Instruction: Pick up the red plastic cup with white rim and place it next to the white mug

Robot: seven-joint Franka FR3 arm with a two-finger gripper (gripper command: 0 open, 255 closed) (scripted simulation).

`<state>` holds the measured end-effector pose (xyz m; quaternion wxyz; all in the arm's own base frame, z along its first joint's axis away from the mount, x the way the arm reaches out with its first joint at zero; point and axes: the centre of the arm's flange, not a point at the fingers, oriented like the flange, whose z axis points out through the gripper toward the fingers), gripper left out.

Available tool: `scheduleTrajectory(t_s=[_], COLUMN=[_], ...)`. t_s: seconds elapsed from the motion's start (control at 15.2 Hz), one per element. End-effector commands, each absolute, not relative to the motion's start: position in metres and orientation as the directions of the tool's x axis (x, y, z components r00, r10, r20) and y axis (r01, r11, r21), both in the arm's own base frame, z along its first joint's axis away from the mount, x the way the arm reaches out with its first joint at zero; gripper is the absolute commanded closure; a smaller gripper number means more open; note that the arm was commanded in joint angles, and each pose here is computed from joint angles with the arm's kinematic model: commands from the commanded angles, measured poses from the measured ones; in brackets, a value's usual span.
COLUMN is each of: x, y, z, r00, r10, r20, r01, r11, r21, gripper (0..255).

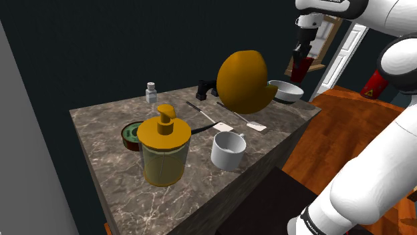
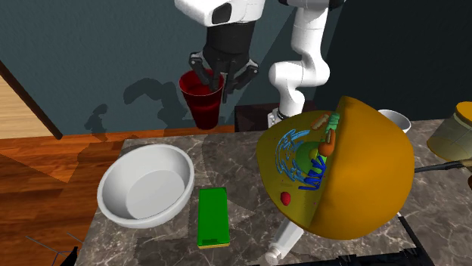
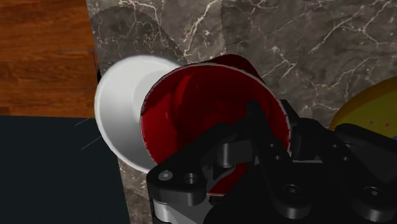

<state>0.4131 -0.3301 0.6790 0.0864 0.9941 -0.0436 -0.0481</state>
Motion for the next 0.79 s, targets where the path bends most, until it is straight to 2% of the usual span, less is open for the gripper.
scheduleTrajectory(t_s=[0.0,0.73], x=[0.412,0.371], y=[-0.329,-0.204], z=[0.690,0.695], r00=[0.992,0.992], r10=[-0.095,-0.095], r20=[-0.088,-0.088], r01=[-0.078,-0.078], r11=[-0.981,-0.981], r21=[0.176,0.176], gripper=[255,255])
